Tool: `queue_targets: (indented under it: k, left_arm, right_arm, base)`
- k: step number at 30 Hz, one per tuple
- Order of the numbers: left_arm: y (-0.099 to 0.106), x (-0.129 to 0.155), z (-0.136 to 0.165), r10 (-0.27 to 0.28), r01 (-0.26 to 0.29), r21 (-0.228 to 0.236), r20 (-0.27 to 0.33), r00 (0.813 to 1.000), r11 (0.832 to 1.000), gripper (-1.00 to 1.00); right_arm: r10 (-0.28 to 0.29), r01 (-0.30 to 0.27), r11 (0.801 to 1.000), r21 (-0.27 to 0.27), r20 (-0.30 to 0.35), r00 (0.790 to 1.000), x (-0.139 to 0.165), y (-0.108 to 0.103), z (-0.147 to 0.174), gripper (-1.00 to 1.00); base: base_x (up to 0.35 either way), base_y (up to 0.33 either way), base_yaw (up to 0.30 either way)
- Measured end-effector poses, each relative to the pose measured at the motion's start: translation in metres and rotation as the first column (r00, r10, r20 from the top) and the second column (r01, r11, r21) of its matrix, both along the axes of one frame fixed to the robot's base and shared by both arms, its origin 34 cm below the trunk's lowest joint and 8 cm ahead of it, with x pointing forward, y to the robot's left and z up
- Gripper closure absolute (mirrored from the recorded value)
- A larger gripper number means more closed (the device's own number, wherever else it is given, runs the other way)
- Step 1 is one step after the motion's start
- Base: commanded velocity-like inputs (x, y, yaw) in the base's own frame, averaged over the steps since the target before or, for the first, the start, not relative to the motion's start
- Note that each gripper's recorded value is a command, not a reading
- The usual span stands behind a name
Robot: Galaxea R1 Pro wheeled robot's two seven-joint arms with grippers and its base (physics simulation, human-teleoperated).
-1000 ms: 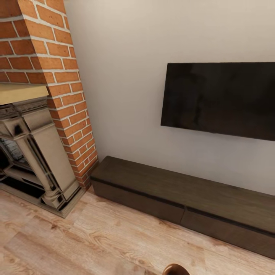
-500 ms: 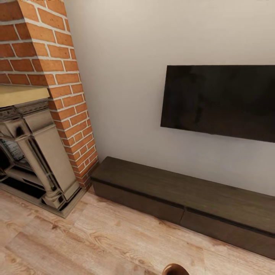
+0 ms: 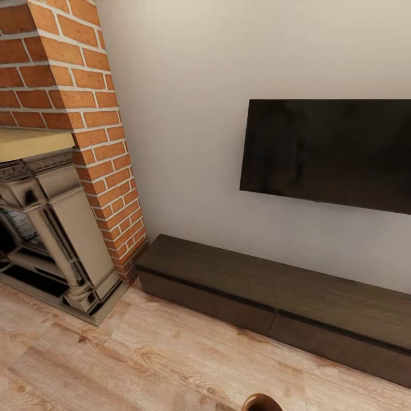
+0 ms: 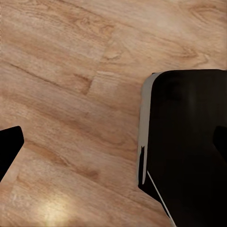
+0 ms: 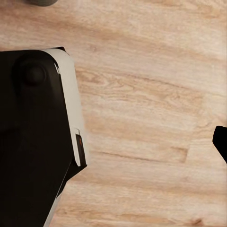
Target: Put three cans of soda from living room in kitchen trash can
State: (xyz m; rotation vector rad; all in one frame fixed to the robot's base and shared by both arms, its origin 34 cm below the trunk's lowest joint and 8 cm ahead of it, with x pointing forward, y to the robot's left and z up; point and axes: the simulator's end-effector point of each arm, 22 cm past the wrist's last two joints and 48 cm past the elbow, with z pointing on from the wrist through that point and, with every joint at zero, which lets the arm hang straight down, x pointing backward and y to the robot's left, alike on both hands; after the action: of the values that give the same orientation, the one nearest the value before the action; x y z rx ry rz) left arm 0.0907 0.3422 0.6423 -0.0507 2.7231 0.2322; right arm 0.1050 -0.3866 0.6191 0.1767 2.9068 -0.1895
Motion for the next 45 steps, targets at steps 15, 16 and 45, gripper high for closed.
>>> queue_targets:
  k: [15,16,45]
  left_arm:
    - [-0.003,0.001,0.000,-0.001,0.001,-0.003,0.003,1.000,1.000,-1.00]
    - [-0.004,0.002,-0.001,-0.003,0.003,-0.006,0.004,1.000,1.000,-1.00]
    - [-0.009,0.009,-0.002,-0.008,0.008,-0.017,0.014,1.000,1.000,-1.00]
  right_arm:
    - [-0.002,0.001,1.000,0.007,0.005,1.000,0.002,0.007,-0.001,-1.00]
    - [-0.001,0.001,1.000,0.007,0.005,1.000,0.002,0.007,-0.001,-1.00]
    - [-0.011,0.011,0.998,0.055,0.005,1.000,0.001,0.044,-0.007,-1.00]
  base:
    - [0.000,0.000,0.000]
    - [0.000,0.000,0.000]
    - [0.000,0.000,0.000]
